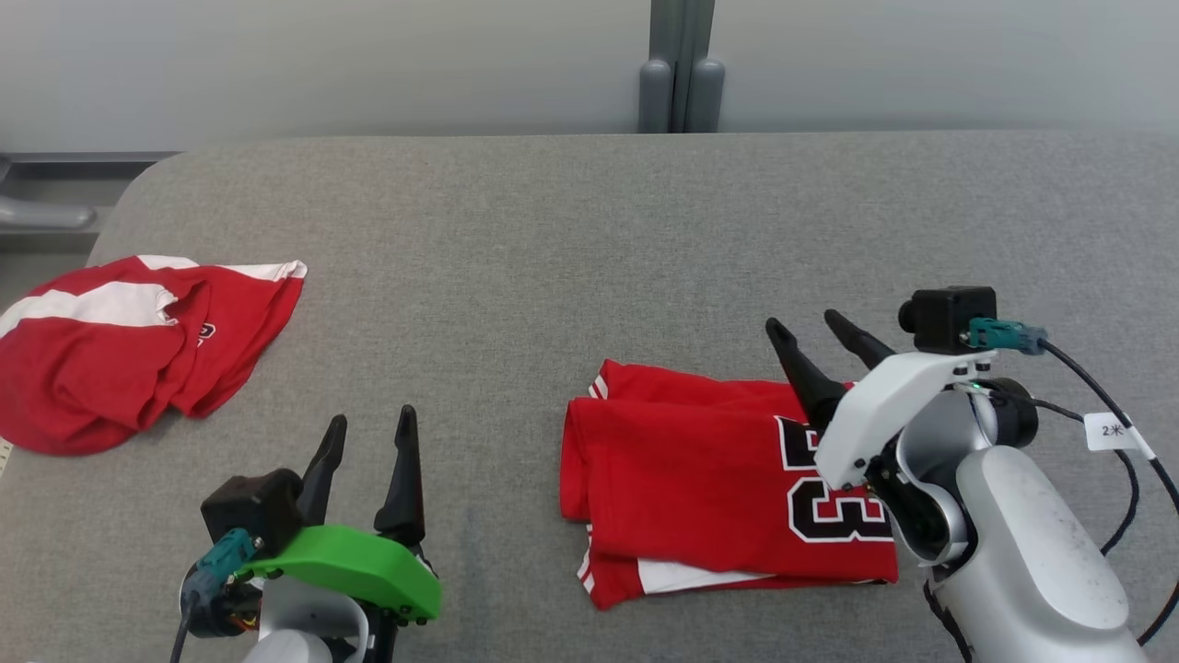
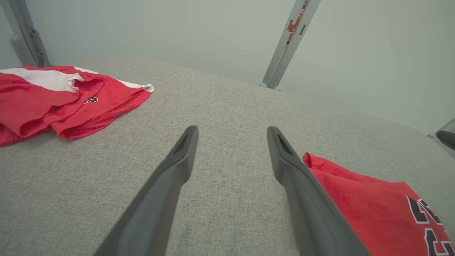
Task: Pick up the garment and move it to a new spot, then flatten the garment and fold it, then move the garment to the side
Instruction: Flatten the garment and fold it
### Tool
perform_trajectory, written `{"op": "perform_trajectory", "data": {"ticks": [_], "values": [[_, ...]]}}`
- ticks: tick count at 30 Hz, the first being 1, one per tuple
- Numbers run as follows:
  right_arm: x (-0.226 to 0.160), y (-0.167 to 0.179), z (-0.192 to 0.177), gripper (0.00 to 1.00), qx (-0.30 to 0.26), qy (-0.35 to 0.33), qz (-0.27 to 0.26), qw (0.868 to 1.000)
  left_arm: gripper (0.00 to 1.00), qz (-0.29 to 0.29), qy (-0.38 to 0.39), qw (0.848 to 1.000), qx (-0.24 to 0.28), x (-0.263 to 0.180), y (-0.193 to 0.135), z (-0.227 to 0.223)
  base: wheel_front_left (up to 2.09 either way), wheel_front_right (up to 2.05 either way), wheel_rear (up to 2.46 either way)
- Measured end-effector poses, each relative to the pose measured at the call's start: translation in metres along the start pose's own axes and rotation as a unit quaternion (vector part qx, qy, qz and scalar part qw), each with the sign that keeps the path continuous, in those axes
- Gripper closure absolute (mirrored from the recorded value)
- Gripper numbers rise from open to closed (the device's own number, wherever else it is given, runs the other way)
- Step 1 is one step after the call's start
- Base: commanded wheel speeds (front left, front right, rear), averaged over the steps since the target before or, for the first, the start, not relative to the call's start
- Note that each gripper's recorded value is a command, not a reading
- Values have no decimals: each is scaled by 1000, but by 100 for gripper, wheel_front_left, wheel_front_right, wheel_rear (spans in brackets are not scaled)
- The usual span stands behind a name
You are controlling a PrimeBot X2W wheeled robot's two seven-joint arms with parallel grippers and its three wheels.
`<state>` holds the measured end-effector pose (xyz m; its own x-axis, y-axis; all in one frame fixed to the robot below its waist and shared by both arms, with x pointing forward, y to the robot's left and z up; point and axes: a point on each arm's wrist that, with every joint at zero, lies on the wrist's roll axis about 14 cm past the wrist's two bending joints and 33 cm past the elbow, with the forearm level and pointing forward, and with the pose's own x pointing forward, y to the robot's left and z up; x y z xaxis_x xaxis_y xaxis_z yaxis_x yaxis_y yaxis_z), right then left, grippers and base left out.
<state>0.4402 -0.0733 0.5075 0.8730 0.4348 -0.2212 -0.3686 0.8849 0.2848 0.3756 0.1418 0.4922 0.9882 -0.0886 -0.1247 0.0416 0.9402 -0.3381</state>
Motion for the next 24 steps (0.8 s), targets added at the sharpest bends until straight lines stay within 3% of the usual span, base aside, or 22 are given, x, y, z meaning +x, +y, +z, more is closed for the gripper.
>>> {"op": "perform_trajectory", "data": {"ticks": [6, 14, 24], "values": [[-26, -34, 20, 0, -47, -65, -61, 995, 0, -15, -17, 1000, 2, -2, -10, 2, 0, 0, 0], [-63, -38, 28, 0, -79, -137, -97, 983, 0, -24, -33, 999, 3, -10, -21, -6, 0, 0, 0], [-100, -44, 11, 0, -69, -173, -132, 974, 0, -23, -43, 999, 20, -24, -20, -15, 0, 0, 0]]}}
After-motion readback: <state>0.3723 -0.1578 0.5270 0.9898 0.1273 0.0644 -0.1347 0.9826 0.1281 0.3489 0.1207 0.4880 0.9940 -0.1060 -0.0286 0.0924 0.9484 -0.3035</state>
